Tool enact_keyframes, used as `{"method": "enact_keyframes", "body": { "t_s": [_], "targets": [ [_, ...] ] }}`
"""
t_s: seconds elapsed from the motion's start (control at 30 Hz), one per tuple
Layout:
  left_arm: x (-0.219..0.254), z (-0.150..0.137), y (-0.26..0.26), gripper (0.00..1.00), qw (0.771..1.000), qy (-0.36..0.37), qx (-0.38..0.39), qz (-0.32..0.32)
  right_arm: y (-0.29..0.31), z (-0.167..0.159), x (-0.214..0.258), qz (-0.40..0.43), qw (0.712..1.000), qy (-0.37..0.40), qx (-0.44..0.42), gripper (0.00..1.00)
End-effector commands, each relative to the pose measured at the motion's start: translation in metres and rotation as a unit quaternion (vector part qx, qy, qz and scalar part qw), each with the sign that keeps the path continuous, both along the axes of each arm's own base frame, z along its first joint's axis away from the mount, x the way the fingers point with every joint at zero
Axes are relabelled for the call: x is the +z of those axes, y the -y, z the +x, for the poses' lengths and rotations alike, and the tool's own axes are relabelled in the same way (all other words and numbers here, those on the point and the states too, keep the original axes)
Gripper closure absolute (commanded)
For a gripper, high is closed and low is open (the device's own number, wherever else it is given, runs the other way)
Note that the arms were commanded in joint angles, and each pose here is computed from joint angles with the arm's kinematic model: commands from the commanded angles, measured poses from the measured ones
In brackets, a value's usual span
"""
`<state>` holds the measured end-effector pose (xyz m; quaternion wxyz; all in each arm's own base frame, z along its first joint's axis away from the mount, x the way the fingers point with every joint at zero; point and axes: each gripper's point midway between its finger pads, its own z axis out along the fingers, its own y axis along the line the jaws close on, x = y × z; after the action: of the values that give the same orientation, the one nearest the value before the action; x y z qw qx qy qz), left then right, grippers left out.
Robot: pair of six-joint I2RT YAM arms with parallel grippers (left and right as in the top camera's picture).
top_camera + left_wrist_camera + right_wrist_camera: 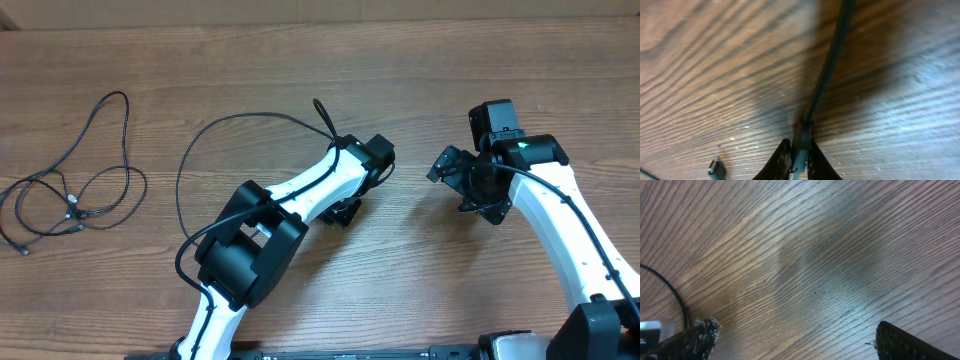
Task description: Untangle cables
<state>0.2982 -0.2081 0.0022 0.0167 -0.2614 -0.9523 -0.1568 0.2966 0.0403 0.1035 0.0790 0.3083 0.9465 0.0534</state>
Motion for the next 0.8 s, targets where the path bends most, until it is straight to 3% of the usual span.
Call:
{"method": "enact_keyframes", "body": {
  "t_s": [0.0, 0.23, 0.47, 0.77],
  "targets": [
    [-0.002, 0.003, -0.010, 0.89, 0.999, 0.026, 0.038, 0.027, 0.002, 0.004, 0.011, -0.004, 1.000, 0.020, -0.004, 0.00],
    [0.008, 0.004, -0.014, 0.96, 0.996, 0.039, 0.071, 0.023, 0.002, 0.004, 0.011, -0.004, 1.000, 0.019, -0.004, 0.00],
    [0.019, 0.006, -0.038, 0.96, 0.989, 0.042, 0.141, 0.031, 0.002, 0.004, 0.011, -0.004, 1.000, 0.020, -0.004, 0.00],
    [0.035, -0.001, -0.051, 0.95, 0.985, 0.023, 0.170, 0.010, 0.003, 0.003, 0.011, -0.006, 1.000, 0.018, -0.003, 0.00]
  ]
}}
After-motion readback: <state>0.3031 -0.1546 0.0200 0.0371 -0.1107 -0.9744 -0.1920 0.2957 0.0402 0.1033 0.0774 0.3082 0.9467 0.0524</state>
